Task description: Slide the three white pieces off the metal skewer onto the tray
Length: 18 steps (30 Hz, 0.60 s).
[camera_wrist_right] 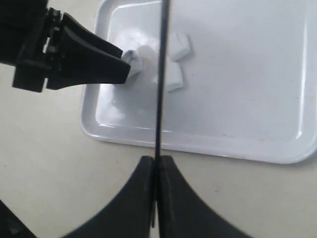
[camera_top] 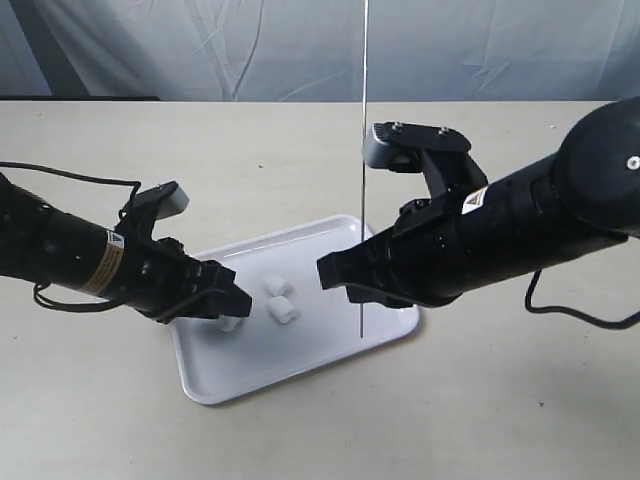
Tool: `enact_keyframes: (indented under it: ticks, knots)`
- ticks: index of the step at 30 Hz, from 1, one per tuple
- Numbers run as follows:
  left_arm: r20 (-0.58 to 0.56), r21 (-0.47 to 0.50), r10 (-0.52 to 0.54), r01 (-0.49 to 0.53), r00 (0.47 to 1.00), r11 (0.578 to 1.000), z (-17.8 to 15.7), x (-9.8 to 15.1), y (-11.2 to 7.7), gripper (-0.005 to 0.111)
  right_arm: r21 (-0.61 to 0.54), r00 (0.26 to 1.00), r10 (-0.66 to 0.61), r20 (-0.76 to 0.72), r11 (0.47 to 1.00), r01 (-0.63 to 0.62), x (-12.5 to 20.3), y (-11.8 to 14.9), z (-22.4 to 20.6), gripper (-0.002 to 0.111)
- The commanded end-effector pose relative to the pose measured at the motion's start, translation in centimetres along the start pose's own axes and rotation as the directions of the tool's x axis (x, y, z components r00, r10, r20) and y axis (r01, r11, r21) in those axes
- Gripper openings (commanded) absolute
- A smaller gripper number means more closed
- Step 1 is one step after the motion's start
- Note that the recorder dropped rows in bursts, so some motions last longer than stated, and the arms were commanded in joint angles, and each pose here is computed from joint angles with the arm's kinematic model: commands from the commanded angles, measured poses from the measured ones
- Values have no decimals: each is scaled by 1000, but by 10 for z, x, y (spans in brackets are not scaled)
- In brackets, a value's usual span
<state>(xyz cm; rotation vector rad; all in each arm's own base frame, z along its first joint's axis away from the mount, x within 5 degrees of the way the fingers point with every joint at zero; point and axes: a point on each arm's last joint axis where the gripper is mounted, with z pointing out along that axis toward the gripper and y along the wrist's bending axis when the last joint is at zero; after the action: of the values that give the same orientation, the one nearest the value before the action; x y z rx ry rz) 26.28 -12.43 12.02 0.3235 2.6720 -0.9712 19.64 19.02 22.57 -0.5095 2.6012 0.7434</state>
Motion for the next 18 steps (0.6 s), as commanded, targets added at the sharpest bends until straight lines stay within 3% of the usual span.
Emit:
enact_keyframes:
  ticks: [1, 5, 9, 18]
  knots:
    - [50, 60, 22, -25, 998, 998, -8, -14, -13, 54, 76, 999, -41, -32, 996, 43, -16, -1, -5, -1]
    - [155, 96, 105, -121, 982, 988, -36, -29, -39, 54, 119, 996, -38, -85, 992, 48, -28, -3, 8, -1]
    - [297, 7, 177, -187, 938, 982, -78, -38, -52, 53, 126, 992, -29, -126, 991, 45, -38, -3, 26, -1]
    - [583, -73, 208, -204, 785, 976, -183, -17, -66, 49, 155, 951, -4, -309, 986, 54, -48, -11, 69, -1]
